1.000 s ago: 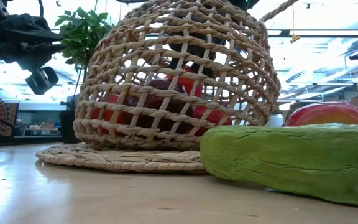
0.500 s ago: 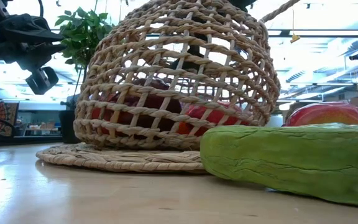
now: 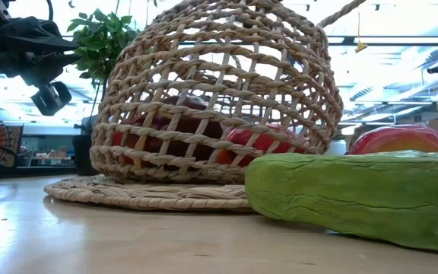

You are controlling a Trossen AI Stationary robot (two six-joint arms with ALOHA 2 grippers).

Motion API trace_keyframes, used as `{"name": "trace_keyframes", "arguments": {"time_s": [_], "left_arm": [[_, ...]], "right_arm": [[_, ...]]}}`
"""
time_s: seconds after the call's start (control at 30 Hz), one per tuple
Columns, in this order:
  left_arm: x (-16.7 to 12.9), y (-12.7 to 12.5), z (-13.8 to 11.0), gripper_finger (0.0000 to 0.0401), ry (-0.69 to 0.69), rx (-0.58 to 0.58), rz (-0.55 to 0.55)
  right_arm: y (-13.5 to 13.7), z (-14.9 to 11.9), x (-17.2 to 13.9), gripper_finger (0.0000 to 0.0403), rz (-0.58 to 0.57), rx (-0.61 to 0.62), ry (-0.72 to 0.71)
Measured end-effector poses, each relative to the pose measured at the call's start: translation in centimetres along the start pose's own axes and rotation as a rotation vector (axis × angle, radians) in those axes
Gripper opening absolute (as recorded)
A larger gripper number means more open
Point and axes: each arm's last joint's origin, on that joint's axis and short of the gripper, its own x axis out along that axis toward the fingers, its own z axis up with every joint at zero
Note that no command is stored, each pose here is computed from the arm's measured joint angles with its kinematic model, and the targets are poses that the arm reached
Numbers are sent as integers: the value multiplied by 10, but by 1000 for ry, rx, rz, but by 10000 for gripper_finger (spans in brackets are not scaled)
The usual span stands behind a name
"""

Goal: Build produce basket
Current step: Put the red apple into the brown basket

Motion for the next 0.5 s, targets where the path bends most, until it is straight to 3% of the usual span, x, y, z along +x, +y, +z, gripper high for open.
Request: {"name": "trace_keyframes", "arguments": {"time_s": [0.13, 0.23, 0.5], "left_arm": [[0, 0, 0, 63, -1, 0, 0], [0, 0, 0, 62, 0, 0, 0], [0, 0, 0, 56, 0, 0, 0]], "right_arm": [[20, -4, -34, 399, -30, -30, -56], [26, -11, -59, 399, -115, -23, -94], [27, -31, -108, 391, -318, 21, -110]]}}
